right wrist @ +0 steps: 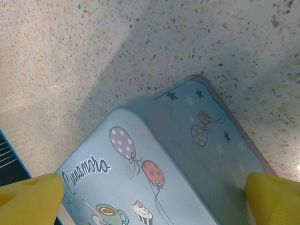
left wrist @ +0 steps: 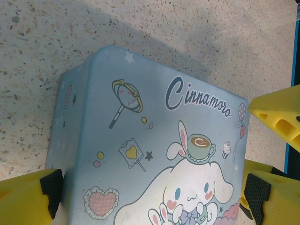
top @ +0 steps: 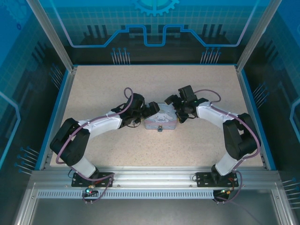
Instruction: Unlock the padlock with the key
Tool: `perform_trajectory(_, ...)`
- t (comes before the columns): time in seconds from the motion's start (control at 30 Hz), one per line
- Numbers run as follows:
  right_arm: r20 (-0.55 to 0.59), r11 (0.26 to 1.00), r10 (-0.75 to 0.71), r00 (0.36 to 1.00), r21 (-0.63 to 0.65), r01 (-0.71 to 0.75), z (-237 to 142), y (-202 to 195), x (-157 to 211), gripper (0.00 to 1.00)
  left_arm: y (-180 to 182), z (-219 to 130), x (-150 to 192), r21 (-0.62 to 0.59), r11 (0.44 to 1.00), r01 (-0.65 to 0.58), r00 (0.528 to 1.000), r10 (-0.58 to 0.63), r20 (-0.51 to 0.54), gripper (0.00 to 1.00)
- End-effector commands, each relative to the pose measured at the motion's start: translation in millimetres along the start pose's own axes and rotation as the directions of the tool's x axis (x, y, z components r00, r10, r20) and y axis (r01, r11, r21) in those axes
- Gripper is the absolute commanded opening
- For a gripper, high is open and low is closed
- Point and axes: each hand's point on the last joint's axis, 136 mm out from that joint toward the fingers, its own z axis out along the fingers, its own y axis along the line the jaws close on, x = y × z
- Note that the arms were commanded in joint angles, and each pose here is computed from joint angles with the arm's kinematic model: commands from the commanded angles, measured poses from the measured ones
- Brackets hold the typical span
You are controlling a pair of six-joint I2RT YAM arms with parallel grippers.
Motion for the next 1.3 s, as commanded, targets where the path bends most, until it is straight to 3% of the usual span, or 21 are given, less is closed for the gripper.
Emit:
perform_trajectory(0.0,0.015,0.999,-0.037,0.999,0.002,0.037,-6,8,-2,1.0,-11,-10,-8,0.024,1.0,-0.018,0.999,0.017,0.033,0.99)
perform_trajectory(0.33,0.165,0.984,-0.177,0.97,0.04,0.173,-60,6,-34,1.0,-4,-75,-47,-0.054,0.99,-0.134,0.98,0.14,0.142,0.99)
perform_trajectory(0.47,0.202,0.936,-0.352,0.914,0.078,0.343,-83,10,-39,1.0,16,-99,-51,-0.181,0.959,-0.219,0.963,0.243,0.119,0.99)
perform_trajectory(0.6,0.239,0.89,-0.453,0.859,0.072,0.449,-101,6,-36,1.0,48,-111,-57,-0.348,0.91,-0.227,0.951,0.284,0.122,0.99)
perform_trajectory(0.7,0.245,0.843,-0.528,0.813,0.034,0.537,-111,8,-26,1.0,59,-110,-54,-0.398,0.88,-0.259,0.947,0.313,0.076,0.99)
perform_trajectory(0.9,0.25,0.786,-0.617,0.746,0.154,0.599,-130,-16,-27,1.0,79,-88,-36,-0.459,0.83,-0.317,0.946,0.313,-0.088,0.99)
perform_trajectory(1.03,0.34,0.779,-0.618,0.709,0.138,0.612,-141,-20,-31,1.0,91,-69,-22,-0.483,0.804,-0.347,0.938,0.302,-0.171,0.99)
perform_trajectory(1.17,0.375,0.764,-0.614,0.694,0.064,0.642,-146,-23,-19,1.0,102,-53,-16,-0.514,0.773,-0.371,0.928,0.291,-0.233,0.99)
perform_trajectory(1.27,0.324,0.785,-0.608,0.725,0.112,0.609,-143,-34,-17,1.0,109,-44,-14,-0.536,0.748,-0.392,0.919,0.288,-0.27,0.95)
